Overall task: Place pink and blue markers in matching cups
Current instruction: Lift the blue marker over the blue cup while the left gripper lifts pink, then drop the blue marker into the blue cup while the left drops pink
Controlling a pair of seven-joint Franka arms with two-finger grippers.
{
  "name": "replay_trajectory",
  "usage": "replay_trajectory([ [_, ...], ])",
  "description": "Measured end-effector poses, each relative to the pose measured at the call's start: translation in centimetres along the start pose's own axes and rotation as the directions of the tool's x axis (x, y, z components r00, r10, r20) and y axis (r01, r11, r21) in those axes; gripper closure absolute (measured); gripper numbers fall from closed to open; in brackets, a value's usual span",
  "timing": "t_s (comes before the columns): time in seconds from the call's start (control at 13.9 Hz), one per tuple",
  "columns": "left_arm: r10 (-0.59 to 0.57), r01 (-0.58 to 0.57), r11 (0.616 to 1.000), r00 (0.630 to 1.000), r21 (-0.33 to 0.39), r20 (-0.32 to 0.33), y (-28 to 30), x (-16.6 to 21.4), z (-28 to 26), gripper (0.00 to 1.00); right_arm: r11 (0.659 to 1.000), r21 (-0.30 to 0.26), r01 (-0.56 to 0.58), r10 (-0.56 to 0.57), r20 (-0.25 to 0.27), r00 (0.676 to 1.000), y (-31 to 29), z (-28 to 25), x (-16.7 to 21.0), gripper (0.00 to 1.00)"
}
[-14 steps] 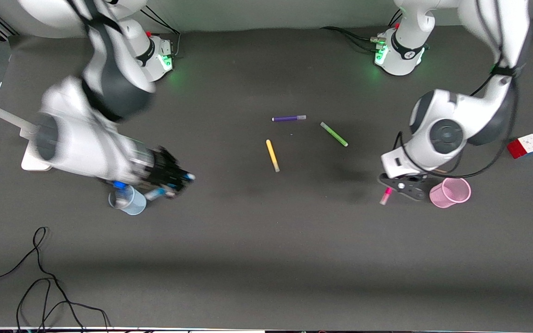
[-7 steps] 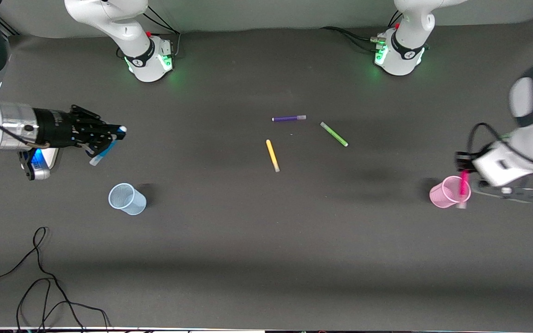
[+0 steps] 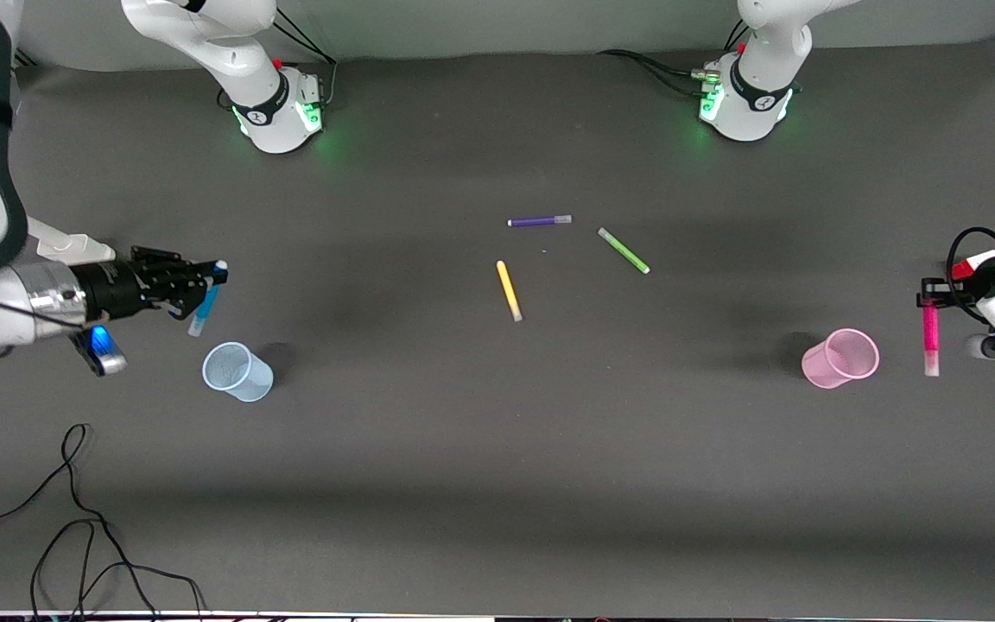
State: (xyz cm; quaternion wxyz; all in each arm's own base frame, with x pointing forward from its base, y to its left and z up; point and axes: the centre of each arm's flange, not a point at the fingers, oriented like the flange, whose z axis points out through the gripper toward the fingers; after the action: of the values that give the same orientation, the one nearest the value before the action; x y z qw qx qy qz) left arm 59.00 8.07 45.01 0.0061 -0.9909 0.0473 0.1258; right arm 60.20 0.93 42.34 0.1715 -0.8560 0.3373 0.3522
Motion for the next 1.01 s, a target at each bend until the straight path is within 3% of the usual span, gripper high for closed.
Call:
replay_trajectory([
  [0.22, 0.009, -0.008, 1.0, 0.997, -0.011, 0.082, 0.2, 0.1, 0.2, 0.81, 0.998, 0.054, -0.009, 0.005, 0.07, 0.998, 1.7, 1.5, 5.4, 0.82],
  [0.5, 0.011, -0.005, 1.0, 0.972, -0.027, 0.233, -1.1, 2.0, 1.7, 0.81, 0.996, 0.077, -0.035, 0.027, 0.097, 0.995, 3.0, 2.9, 9.4, 0.82],
  [1.01, 0.062, -0.085, 0.996, 0.869, 0.025, 0.492, 1.6, 6.3, 11.0, 0.81, 0.993, 0.091, -0.078, 0.07, 0.086, 0.994, 4.0, 5.1, 12.8, 0.82],
])
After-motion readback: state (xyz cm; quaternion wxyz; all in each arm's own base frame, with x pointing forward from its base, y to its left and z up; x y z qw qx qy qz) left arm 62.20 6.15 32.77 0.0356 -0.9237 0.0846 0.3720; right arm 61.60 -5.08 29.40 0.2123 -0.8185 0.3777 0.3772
